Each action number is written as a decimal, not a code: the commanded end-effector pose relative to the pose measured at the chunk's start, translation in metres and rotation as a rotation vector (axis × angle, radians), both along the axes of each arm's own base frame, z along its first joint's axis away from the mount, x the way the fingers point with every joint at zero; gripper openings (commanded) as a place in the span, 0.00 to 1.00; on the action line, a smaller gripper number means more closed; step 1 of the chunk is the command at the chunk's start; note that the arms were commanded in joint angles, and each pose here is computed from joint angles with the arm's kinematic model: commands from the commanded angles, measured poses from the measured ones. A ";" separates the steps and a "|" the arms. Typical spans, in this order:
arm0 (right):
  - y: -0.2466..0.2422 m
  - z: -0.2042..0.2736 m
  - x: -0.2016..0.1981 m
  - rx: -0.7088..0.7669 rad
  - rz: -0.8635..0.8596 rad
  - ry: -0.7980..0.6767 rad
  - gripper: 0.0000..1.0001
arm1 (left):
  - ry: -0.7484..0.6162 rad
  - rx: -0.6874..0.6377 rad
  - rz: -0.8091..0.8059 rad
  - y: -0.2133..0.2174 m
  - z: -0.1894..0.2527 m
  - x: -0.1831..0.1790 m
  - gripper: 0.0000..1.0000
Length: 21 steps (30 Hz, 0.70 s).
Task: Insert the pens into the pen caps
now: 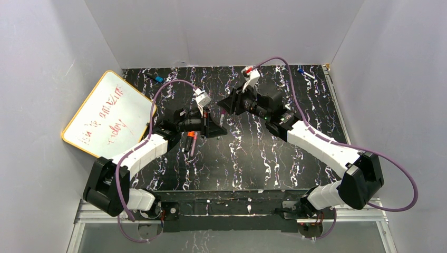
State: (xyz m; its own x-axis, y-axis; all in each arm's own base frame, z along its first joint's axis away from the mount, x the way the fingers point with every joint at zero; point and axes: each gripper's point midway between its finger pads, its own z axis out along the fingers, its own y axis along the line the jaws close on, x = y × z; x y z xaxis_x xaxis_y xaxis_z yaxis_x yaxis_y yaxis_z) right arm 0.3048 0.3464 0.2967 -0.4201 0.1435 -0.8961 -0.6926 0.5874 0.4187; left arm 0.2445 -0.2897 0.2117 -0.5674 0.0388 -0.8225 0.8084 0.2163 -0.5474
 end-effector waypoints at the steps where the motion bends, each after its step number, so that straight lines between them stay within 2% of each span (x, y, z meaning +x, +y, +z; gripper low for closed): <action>1: -0.003 0.046 0.000 0.088 0.002 -0.100 0.46 | -0.022 -0.017 -0.029 -0.001 0.004 -0.005 0.00; 16: -0.001 0.054 -0.005 0.109 0.034 -0.108 0.47 | -0.015 -0.011 -0.025 -0.001 0.001 -0.005 0.00; 21: 0.000 0.055 -0.006 0.110 0.044 -0.106 0.43 | -0.016 -0.011 -0.022 -0.001 0.002 -0.004 0.00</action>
State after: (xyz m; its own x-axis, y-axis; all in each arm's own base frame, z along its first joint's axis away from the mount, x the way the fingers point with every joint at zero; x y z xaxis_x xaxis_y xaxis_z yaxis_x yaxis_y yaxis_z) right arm 0.3029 0.3484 0.3029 -0.4166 0.1540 -0.8959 -0.7110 0.5589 0.4267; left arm 0.2451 -0.2900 0.2111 -0.5654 0.0378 -0.8239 0.8097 0.2157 -0.5458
